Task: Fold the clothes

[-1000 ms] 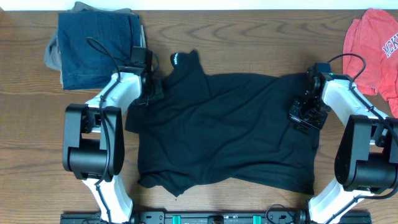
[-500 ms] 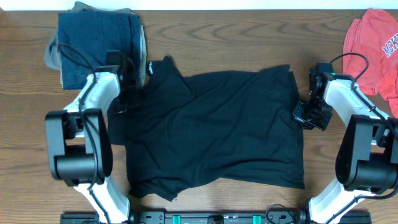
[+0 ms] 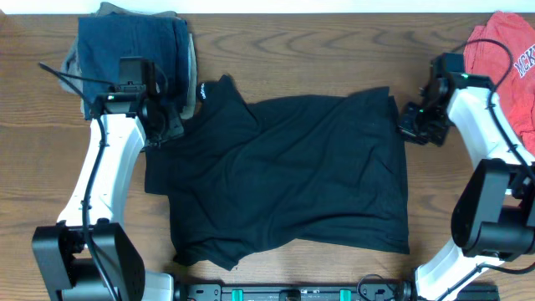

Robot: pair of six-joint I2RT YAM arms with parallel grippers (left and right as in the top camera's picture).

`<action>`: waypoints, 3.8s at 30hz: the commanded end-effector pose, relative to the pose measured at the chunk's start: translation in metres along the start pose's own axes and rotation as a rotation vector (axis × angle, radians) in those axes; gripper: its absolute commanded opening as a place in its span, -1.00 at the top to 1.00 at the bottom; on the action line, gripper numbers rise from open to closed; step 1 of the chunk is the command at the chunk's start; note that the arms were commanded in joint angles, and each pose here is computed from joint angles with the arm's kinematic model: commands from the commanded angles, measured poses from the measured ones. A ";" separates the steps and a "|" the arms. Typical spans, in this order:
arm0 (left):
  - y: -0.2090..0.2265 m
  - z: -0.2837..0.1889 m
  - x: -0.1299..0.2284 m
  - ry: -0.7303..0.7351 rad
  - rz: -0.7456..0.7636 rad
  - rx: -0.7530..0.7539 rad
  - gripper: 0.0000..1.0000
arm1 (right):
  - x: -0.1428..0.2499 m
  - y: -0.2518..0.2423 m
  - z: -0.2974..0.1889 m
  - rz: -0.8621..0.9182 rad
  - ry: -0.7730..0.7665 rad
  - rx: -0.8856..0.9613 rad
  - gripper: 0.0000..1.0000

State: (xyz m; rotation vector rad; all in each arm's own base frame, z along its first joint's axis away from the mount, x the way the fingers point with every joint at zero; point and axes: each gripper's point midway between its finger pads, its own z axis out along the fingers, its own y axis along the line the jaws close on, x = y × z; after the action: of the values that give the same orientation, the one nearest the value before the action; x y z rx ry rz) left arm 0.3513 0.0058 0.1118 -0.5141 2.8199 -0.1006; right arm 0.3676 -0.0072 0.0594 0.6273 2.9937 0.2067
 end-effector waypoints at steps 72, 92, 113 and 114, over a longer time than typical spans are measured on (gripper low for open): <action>-0.003 0.019 0.041 0.205 -0.018 0.027 -0.99 | -0.047 0.023 -0.110 -0.078 0.109 -0.145 0.98; -0.001 0.018 0.047 0.228 -0.020 0.019 -0.99 | 0.103 -0.040 -0.117 0.098 0.000 0.147 0.98; -0.001 0.018 0.048 0.233 -0.020 0.017 -0.99 | 0.157 -0.123 0.010 0.456 0.186 0.062 0.88; -0.001 0.018 0.048 0.233 -0.020 0.017 -0.99 | 0.156 -0.122 0.014 0.457 0.192 0.045 0.88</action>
State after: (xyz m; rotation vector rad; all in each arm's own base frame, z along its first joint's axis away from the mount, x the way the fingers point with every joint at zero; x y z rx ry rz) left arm 0.3163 -0.0122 0.0854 -0.5670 3.0213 -0.2062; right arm 0.1812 -0.0560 0.0301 1.3465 2.9669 0.1590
